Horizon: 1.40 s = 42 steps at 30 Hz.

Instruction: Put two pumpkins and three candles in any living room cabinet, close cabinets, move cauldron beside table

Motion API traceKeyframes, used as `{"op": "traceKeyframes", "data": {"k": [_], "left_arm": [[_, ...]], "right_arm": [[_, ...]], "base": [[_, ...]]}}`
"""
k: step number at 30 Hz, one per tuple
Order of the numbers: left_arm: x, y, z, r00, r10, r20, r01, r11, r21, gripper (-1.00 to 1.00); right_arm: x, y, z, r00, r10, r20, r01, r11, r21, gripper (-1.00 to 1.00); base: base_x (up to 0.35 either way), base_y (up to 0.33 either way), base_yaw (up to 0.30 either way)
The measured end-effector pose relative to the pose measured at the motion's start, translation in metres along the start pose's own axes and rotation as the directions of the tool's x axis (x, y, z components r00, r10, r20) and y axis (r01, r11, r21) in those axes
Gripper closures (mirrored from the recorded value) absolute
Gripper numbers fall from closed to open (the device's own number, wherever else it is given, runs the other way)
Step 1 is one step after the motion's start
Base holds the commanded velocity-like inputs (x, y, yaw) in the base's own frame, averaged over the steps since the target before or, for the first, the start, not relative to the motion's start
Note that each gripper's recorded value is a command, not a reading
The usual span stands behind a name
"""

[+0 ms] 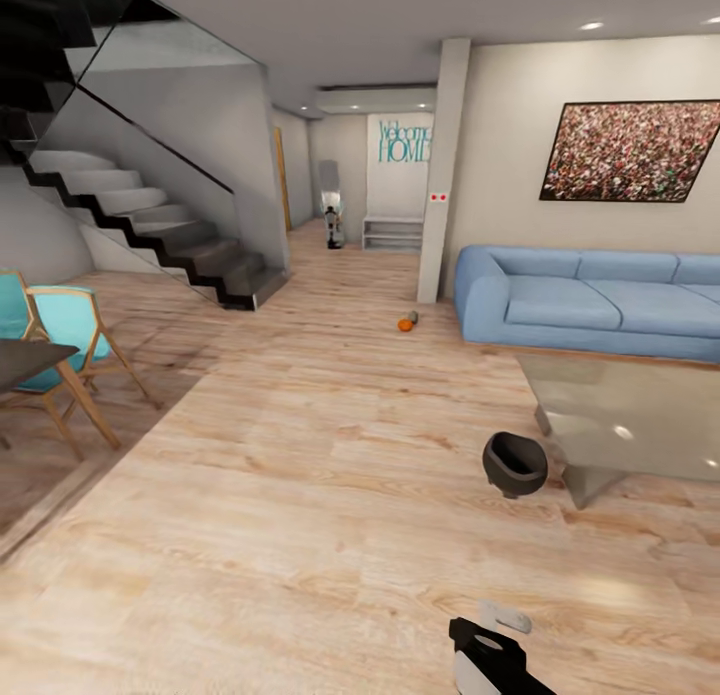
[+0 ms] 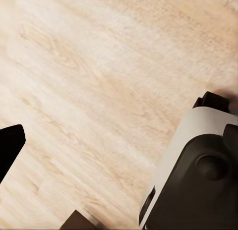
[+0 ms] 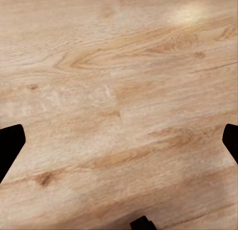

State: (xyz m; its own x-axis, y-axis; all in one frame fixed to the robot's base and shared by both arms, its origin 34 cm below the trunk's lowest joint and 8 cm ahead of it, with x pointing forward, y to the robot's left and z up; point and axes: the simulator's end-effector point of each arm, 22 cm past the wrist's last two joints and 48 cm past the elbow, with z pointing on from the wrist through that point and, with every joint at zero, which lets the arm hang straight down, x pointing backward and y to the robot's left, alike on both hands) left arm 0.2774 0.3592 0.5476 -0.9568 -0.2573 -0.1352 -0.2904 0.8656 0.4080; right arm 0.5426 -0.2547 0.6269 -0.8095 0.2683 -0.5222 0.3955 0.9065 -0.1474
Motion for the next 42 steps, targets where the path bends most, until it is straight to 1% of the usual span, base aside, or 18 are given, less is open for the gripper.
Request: {"op": "traceKeyframes", "data": {"k": [4,9,12,13,14,15,16,17,18,20,23,26,28,30,33,35,37,42], "left_arm": [[-0.001,-0.007,0.000,1.000,-0.003,0.007,0.003,1.000,0.030,-1.00],[-0.010,-0.020,0.001,0.999,-0.011,0.033,0.007,0.994,0.109,-1.00],[-0.012,-0.034,-0.001,0.999,0.002,0.038,-0.009,0.984,0.180,-1.00],[-0.013,-0.042,-0.002,0.999,0.007,0.041,-0.016,0.974,0.226,-1.00],[-0.015,-0.045,-0.002,0.999,0.008,0.043,-0.018,0.967,0.253,-1.00],[-0.018,-0.050,-0.002,0.999,0.010,0.047,-0.025,0.949,0.314,-1.00],[-0.024,-0.053,-0.003,0.998,0.013,0.053,-0.032,0.926,0.377,-1.00],[-0.031,-0.054,-0.005,0.998,0.012,0.062,-0.039,0.894,0.446,-1.00],[-0.036,-0.052,-0.005,0.998,0.011,0.066,-0.041,0.880,0.474,-1.00],[-0.042,-0.050,-0.006,0.997,0.006,0.076,-0.044,0.864,0.502,-1.00],[-0.050,-0.051,-0.008,0.996,-0.002,0.092,-0.047,0.854,0.518,-1.00],[-0.068,-0.057,-0.014,0.992,-0.013,0.128,-0.058,0.842,0.536,-1.00],[-0.076,-0.060,-0.016,0.990,-0.019,0.143,-0.062,0.840,0.539,-1.00],[-0.081,-0.059,-0.016,0.988,-0.026,0.151,-0.058,0.847,0.529,-1.00],[-0.093,-0.054,-0.014,0.985,-0.040,0.169,-0.050,0.866,0.497,-1.00],[-0.103,-0.053,-0.015,0.982,-0.048,0.184,-0.049,0.873,0.485,-1.00],[-0.114,-0.054,-0.017,0.978,-0.056,0.202,-0.048,0.877,0.477,-1.00],[-0.159,-0.056,-0.027,0.961,-0.091,0.260,-0.039,0.889,0.456,-1.00]], "right_arm": [[0.001,0.000,0.000,1.000,-0.002,-0.002,0.002,1.000,0.000,-1.00],[0.002,0.000,0.001,1.000,-0.002,-0.005,0.002,1.000,0.000,-1.00],[0.003,0.000,0.001,1.000,-0.001,-0.007,0.001,1.000,-0.002,-1.00],[0.003,0.001,0.002,1.000,-0.001,-0.007,0.001,1.000,-0.007,-1.00],[0.003,0.001,0.002,1.000,-0.001,-0.007,0.001,1.000,-0.011,-1.00],[0.002,0.003,0.002,1.000,-0.001,-0.008,0.001,1.000,-0.025,-1.00],[0.002,0.006,0.002,1.000,-0.002,-0.008,0.002,0.999,-0.042,-1.00],[0.003,0.011,0.002,1.000,-0.003,-0.009,0.002,0.998,-0.063,-1.00],[0.003,0.013,0.002,1.000,-0.003,-0.010,0.002,0.997,-0.074,-1.00],[0.002,0.015,0.002,1.000,-0.003,-0.010,0.003,0.996,-0.084,-1.00],[0.002,0.015,0.002,1.000,-0.003,-0.010,0.002,0.996,-0.089,-1.00],[0.002,0.016,0.002,1.000,-0.002,-0.009,0.001,0.996,-0.091,-1.00],[0.002,0.016,0.002,1.000,-0.002,-0.009,0.001,0.996,-0.092,-1.00],[0.002,0.017,0.002,1.000,-0.002,-0.008,0.001,0.996,-0.093,-1.00],[0.002,0.016,0.002,1.000,-0.002,-0.008,0.002,0.996,-0.092,-1.00],[0.002,0.016,0.002,1.000,-0.002,-0.007,0.001,0.996,-0.092,-1.00],[0.002,0.016,0.002,1.000,-0.002,-0.007,0.001,0.996,-0.091,-1.00],[0.003,0.018,0.001,1.000,0.001,-0.009,-0.002,0.996,-0.093,-1.00]], "base": [[0.000,0.000,0.283],[0.000,0.000,0.272],[0.000,0.000,0.113],[0.000,0.000,0.060],[0.000,0.000,0.039],[0.000,0.000,0.025],[0.000,0.000,0.013],[0.000,0.000,0.008],[0.000,0.000,0.005],[0.000,0.000,0.003],[0.039,0.000,0.001],[0.218,0.000,0.000],[0.290,0.000,0.000],[0.310,0.000,0.000],[0.324,0.000,0.000],[0.329,0.000,0.000],[0.330,0.000,0.000],[0.332,0.000,0.000]]}}
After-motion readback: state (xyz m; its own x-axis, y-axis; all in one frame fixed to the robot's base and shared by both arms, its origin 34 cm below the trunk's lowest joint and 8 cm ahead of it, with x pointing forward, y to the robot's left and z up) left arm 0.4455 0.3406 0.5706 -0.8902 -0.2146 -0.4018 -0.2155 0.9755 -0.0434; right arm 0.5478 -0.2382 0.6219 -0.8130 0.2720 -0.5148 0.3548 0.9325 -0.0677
